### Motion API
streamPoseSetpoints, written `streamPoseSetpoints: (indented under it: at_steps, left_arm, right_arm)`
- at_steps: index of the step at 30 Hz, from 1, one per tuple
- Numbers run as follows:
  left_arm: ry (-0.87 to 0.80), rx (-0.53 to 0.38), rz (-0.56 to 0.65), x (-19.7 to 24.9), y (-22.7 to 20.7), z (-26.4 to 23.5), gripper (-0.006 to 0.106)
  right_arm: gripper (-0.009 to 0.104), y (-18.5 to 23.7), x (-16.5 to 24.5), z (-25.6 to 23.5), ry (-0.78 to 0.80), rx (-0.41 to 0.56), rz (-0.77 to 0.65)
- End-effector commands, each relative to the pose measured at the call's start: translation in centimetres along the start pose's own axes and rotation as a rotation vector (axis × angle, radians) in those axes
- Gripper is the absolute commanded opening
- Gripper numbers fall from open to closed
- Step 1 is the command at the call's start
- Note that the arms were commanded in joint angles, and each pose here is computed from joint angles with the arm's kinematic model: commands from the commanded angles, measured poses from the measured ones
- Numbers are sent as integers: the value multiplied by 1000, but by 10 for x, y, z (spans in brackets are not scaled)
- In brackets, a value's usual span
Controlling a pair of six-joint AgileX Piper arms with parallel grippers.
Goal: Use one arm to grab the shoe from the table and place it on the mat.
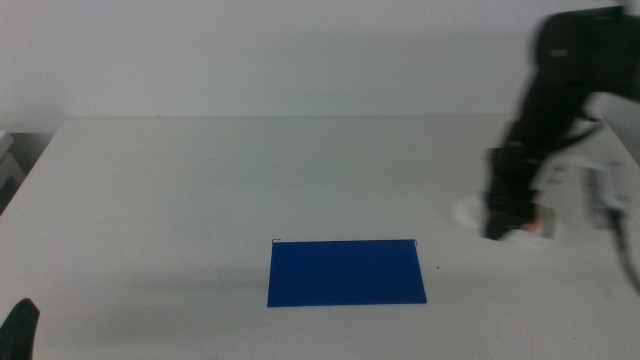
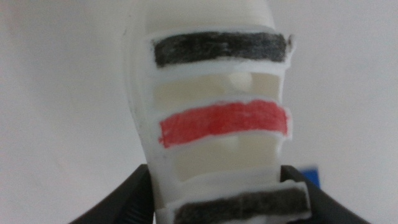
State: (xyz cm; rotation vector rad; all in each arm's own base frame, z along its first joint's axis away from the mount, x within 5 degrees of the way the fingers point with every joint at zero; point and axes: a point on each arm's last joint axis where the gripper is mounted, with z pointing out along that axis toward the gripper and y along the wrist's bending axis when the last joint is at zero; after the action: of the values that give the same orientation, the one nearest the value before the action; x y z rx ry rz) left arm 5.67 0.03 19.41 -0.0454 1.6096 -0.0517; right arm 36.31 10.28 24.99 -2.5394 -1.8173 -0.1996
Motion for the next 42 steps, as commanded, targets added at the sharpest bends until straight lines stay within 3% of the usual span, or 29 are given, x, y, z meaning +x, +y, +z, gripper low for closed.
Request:
streamPoseSetpoints:
  at_steps: [1, 9, 15, 17, 26, 37, 42]
  left_arm:
    - [-83, 21, -6, -5, -2, -1, 92]
    - [-83, 21, -6, -5, -2, -1, 92]
    - [-83, 21, -6, -5, -2, -1, 92]
    - [-83, 21, -6, -5, -2, -1, 92]
    - [-83, 21, -6, -5, -2, -1, 92]
    - [-83, 21, -6, -5, -2, -1, 92]
    - [-83, 21, -6, -5, -2, -1, 92]
  right_arm:
    - [-4, -10, 27, -15, 9, 21, -67]
    - [-4, -26, 114, 16, 55, 33, -241]
    - [-4, -37, 135, 30, 44, 43, -305]
    - [-4, -38, 135, 29, 36, 31, -393]
    - [-4, -42, 138, 27, 76, 17, -1199]
    - [-4, -41, 138, 27, 75, -36, -2476]
    - [-4, -41, 138, 27, 72, -56, -2824]
